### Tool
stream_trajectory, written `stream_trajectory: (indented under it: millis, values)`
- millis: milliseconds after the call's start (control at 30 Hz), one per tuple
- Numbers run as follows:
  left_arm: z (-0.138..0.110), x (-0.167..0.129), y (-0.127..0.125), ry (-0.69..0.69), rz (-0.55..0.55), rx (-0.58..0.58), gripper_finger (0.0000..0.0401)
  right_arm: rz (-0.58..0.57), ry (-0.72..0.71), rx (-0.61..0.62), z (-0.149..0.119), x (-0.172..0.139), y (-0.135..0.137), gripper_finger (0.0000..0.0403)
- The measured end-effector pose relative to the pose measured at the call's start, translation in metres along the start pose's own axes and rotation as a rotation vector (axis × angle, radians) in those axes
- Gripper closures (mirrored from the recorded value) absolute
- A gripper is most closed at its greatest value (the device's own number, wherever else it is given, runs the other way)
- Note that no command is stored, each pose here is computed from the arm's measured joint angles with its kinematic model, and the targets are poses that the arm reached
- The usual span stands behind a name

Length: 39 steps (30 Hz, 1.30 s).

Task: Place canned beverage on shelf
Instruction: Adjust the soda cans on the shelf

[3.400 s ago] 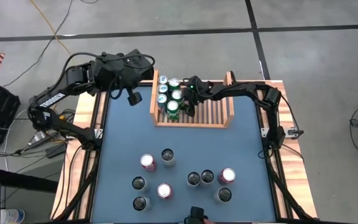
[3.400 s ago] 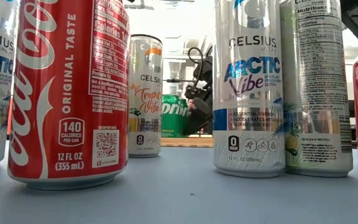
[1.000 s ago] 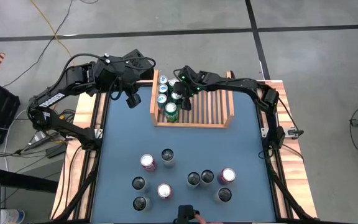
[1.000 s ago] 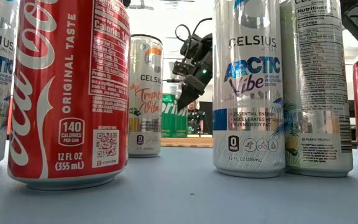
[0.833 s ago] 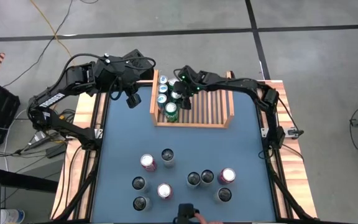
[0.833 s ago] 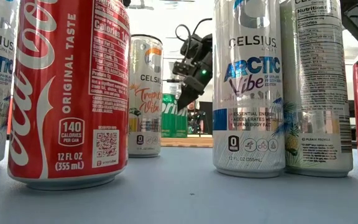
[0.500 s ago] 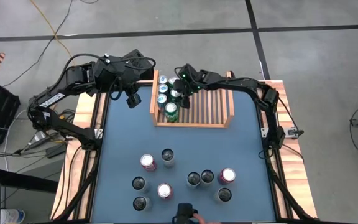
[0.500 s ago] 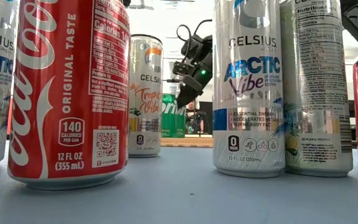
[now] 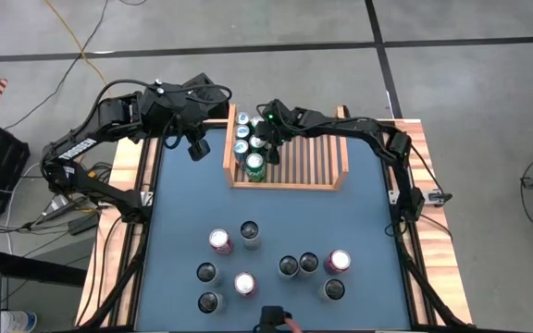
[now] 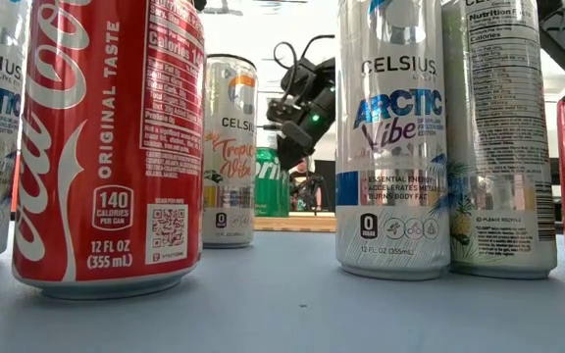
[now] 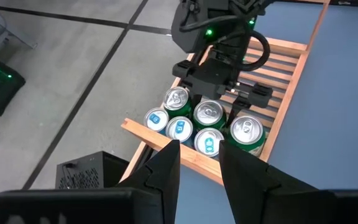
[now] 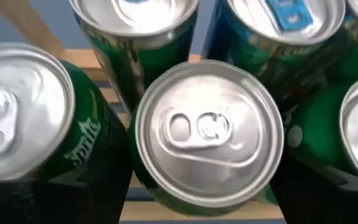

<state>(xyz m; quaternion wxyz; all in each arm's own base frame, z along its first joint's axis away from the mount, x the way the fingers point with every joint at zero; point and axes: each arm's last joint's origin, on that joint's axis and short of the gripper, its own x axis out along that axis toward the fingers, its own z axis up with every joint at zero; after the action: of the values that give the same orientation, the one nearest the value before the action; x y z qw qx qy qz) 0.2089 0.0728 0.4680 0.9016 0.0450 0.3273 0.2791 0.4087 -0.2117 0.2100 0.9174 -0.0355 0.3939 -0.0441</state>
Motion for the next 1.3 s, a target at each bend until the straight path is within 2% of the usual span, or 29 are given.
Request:
stream_trajectory:
  millis: [333, 600, 833, 967, 1133, 1300]
  values:
    - [-0.002, 0.0, -0.001, 0.019, -0.017, 0.006, 0.0301, -0.041, 0.059, 0.029, -0.007, -0.006, -0.008, 0.0074]
    - [-0.002, 0.0, -0.001, 0.019, -0.017, 0.006, 0.0301, -0.03, 0.036, 0.023, 0.003, -0.03, -0.007, 0.0074]
    - [-0.002, 0.0, -0.001, 0.024, -0.019, 0.007, 0.0301, 0.075, 0.053, 0.033, 0.003, -0.027, 0.008, 0.0077]
    - [-0.006, 0.0, -0.001, 0.056, -0.022, 0.017, 0.0301, 0.084, 0.071, 0.037, 0.003, -0.033, 0.011, 0.0091]
    - [-0.006, 0.0, -0.001, 0.062, -0.023, 0.019, 0.0301, 0.038, 0.075, 0.093, -0.005, -0.04, -0.011, 0.0117]
    - [-0.006, 0.0, -0.001, 0.062, -0.023, 0.018, 0.0301, -0.009, 0.084, 0.14, -0.015, -0.047, -0.033, 0.0122]
